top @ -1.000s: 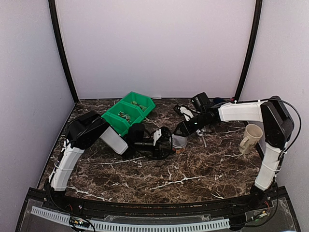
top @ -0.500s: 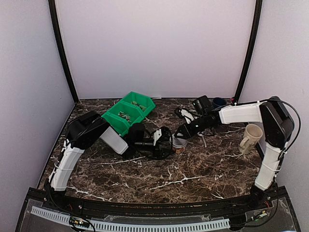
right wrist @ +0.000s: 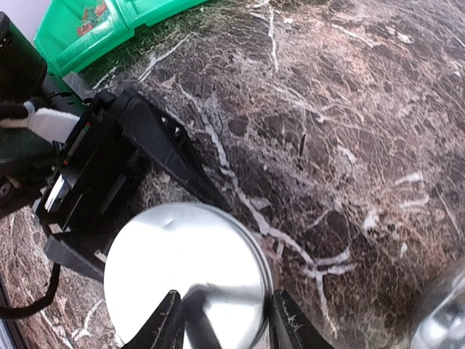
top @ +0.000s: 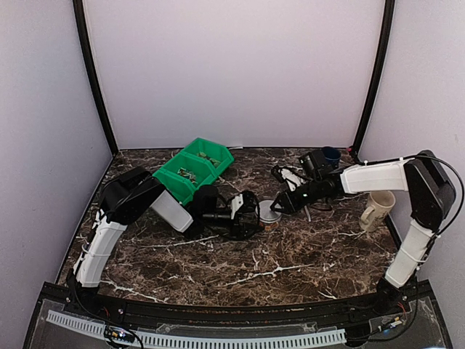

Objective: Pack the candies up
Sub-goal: Rotate the bottle lid from the packing bottle.

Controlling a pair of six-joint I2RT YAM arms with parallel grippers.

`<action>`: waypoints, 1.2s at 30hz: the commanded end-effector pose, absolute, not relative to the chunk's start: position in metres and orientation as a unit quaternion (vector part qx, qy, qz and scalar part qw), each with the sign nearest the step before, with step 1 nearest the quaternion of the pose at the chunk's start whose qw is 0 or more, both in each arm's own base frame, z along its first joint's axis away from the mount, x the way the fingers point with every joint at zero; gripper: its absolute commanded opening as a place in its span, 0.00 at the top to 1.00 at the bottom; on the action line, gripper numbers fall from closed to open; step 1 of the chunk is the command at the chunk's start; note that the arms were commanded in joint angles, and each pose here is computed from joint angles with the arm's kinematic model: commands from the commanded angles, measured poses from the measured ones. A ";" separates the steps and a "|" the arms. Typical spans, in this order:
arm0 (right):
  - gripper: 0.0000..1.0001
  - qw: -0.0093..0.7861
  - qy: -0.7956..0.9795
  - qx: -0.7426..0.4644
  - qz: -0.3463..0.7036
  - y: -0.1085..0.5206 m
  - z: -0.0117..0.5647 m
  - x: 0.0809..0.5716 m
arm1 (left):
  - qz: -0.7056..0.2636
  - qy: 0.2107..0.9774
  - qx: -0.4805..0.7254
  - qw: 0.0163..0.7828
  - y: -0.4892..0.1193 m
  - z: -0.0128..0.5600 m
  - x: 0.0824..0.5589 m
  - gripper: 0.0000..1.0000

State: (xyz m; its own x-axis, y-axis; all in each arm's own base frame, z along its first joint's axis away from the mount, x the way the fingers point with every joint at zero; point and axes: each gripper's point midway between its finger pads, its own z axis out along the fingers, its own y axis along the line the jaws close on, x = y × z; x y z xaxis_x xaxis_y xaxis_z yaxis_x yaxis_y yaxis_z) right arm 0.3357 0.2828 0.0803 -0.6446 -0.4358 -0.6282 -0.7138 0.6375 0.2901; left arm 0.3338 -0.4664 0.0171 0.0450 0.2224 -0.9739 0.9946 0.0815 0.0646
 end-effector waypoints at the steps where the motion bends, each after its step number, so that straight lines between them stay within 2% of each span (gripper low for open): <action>1: 0.61 0.239 0.871 -0.327 0.279 0.277 0.078 0.313 | -0.311 0.683 0.588 0.301 -0.402 -0.150 0.290 0.19; 10: 0.63 0.227 0.872 -0.329 0.282 0.268 0.084 0.291 | -0.312 0.684 0.588 0.300 -0.402 -0.150 0.290 0.19; 17: 0.54 0.291 0.865 -0.323 0.252 0.267 0.119 0.320 | -0.313 0.683 0.588 0.300 -0.403 -0.150 0.290 0.20; 21: 0.51 0.299 0.859 -0.331 0.252 0.281 0.122 0.343 | -0.313 0.683 0.588 0.300 -0.403 -0.149 0.290 0.20; 30: 0.52 0.296 0.847 -0.341 0.280 0.315 0.112 0.382 | -0.312 0.683 0.588 0.301 -0.402 -0.149 0.290 0.20; 36: 0.60 0.273 0.848 -0.344 0.297 0.320 0.100 0.378 | -0.312 0.683 0.588 0.300 -0.402 -0.150 0.290 0.20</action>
State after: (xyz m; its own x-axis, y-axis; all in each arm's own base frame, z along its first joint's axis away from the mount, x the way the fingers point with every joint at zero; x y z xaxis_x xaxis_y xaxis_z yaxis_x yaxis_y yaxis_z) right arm 0.3756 0.3122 0.0895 -0.6298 -0.4351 -0.6434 -0.7273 0.6211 0.2920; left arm 0.3342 -0.4671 0.0170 0.0438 0.2237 -0.9737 0.9948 0.0803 0.0632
